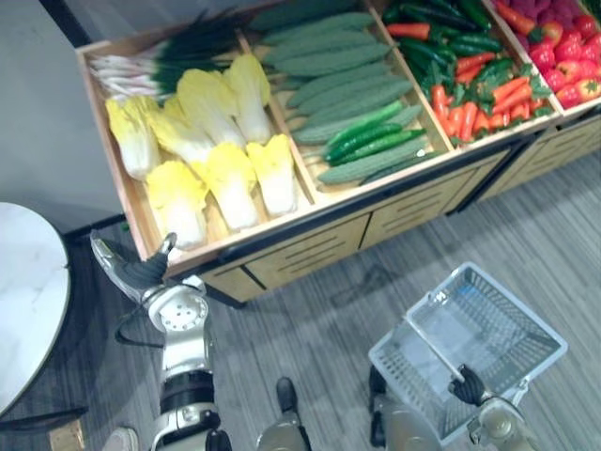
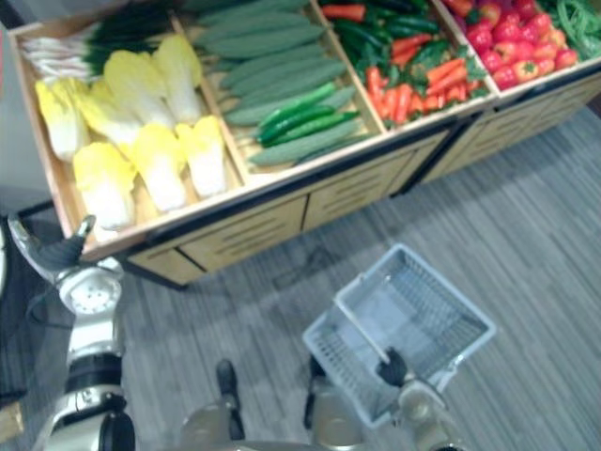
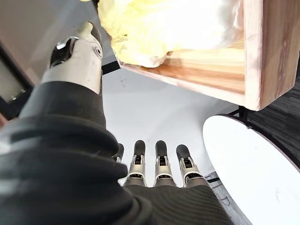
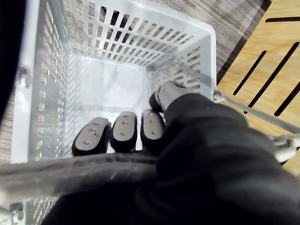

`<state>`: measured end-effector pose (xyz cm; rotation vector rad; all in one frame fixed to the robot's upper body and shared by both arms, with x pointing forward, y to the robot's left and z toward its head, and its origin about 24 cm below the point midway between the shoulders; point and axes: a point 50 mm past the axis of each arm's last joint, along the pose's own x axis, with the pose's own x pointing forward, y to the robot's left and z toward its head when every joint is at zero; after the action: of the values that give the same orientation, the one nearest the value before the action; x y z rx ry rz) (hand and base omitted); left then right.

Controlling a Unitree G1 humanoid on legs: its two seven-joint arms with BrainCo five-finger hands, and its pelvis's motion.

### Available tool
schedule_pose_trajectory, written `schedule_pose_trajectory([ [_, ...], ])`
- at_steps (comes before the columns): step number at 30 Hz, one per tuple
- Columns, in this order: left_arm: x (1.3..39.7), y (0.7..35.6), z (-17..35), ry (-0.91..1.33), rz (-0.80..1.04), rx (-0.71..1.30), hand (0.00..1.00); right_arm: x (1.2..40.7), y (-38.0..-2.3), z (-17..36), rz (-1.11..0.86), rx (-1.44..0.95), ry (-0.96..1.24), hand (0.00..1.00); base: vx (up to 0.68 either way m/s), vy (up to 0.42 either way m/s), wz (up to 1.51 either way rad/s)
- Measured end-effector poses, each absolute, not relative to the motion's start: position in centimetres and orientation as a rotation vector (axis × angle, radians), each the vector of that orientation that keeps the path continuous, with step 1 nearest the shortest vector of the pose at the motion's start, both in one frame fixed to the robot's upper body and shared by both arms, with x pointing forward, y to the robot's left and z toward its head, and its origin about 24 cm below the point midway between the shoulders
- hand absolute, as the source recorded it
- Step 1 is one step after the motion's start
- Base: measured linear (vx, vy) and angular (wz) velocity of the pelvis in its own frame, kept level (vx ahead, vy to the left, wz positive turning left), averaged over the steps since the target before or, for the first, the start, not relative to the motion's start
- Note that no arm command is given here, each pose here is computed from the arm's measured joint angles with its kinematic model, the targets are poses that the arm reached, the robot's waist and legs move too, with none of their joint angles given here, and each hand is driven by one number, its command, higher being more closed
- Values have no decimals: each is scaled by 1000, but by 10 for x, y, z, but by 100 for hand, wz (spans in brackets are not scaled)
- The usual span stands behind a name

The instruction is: Pick vegetable in the basket

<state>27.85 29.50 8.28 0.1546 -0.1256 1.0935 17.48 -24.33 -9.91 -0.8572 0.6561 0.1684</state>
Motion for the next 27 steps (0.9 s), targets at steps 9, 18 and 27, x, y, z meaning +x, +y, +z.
schedule_pose_trajectory([
  [9, 299, 309, 113, -168, 1128, 127, 0, 194, -233, -91, 194, -876, 580, 100, 52, 6, -4],
  [18, 312, 317, 121, -133, 1129, 156, 0, 202, -228, -87, 191, -871, 536, 100, 7, 4, -4],
  [27, 322, 321, 138, -151, 1112, 262, 0, 209, -225, -83, 182, -868, 507, 100, -8, 0, -3],
])
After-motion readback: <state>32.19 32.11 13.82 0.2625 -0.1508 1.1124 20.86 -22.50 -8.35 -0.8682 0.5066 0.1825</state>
